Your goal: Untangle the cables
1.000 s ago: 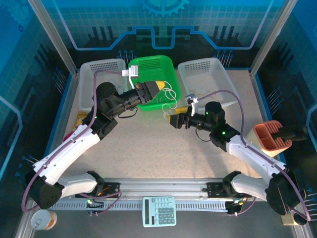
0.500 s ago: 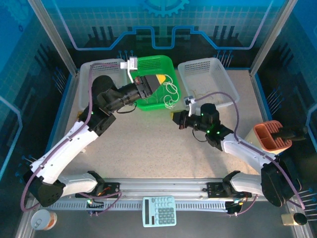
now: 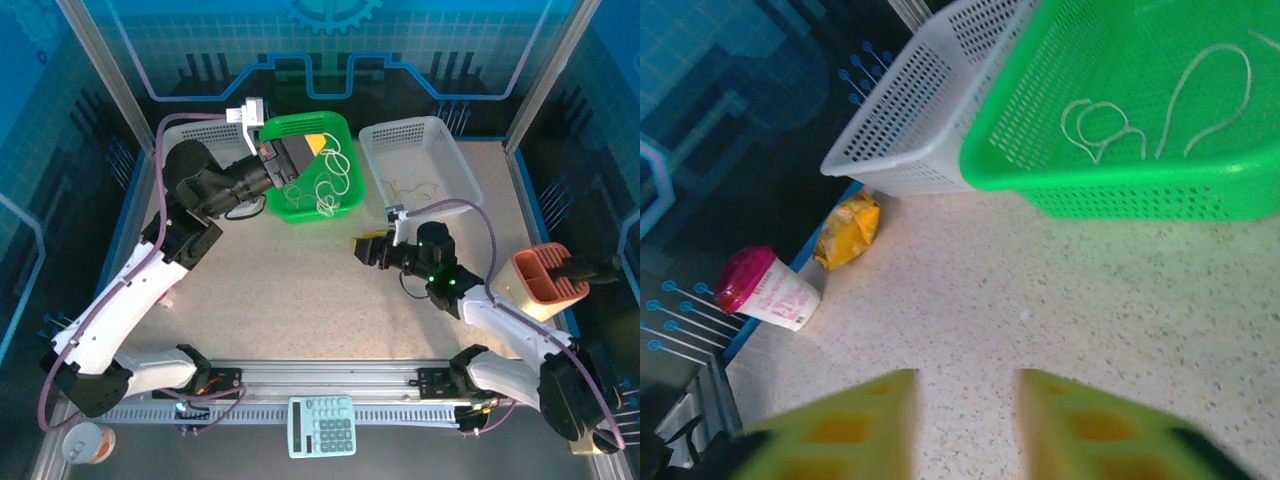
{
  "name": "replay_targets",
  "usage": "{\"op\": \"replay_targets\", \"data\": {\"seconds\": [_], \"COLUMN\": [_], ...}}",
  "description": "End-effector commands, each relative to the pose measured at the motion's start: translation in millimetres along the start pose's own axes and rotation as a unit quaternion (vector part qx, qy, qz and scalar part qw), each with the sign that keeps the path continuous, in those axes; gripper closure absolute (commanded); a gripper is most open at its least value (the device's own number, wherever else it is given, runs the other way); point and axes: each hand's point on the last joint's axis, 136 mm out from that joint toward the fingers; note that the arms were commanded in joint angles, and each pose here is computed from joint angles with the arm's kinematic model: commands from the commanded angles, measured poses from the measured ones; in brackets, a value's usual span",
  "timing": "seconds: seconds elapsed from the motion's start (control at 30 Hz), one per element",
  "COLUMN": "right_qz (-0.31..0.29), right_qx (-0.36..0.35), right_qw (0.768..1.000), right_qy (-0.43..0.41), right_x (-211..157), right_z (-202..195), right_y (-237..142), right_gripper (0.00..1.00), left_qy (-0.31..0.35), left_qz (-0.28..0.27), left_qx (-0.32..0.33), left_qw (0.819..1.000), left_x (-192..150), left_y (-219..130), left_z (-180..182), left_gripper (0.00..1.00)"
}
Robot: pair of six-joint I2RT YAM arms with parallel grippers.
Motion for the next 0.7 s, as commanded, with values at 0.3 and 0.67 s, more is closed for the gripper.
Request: {"op": "replay_targets", "data": {"seconds": [0.3,0.67], "right_qz": [-0.064,-0.087], "right_qx": [0.039,0.051], "right_qw": [0.983,0.98], "right_qy": [-0.165,-0.174], "right_x": [55.5,83.8], "right_z": [97.5,106.2], "right_y": [-16.7,30.8], "right_gripper": [0.2,0.79], "left_qy": [-0.018,-0.044], "left_qz": [-0.003,-0.003], "left_qx": [0.011,0.004], "left_qw": [1.0,0.999], "left_x": [-9.4,-15.9], "left_y": [0.0,5.4], "left_z": [16.3,22.6], "left_gripper": [1.0,1.0]}}
Point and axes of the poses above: each hand's point on the last joint's axis, 136 mm out from that joint toward the fingers, its own y axis out along the fingers, its own z axis along the line the jaws close on, x = y × z, and after that the axes turned 8 degrees about y, right-handed
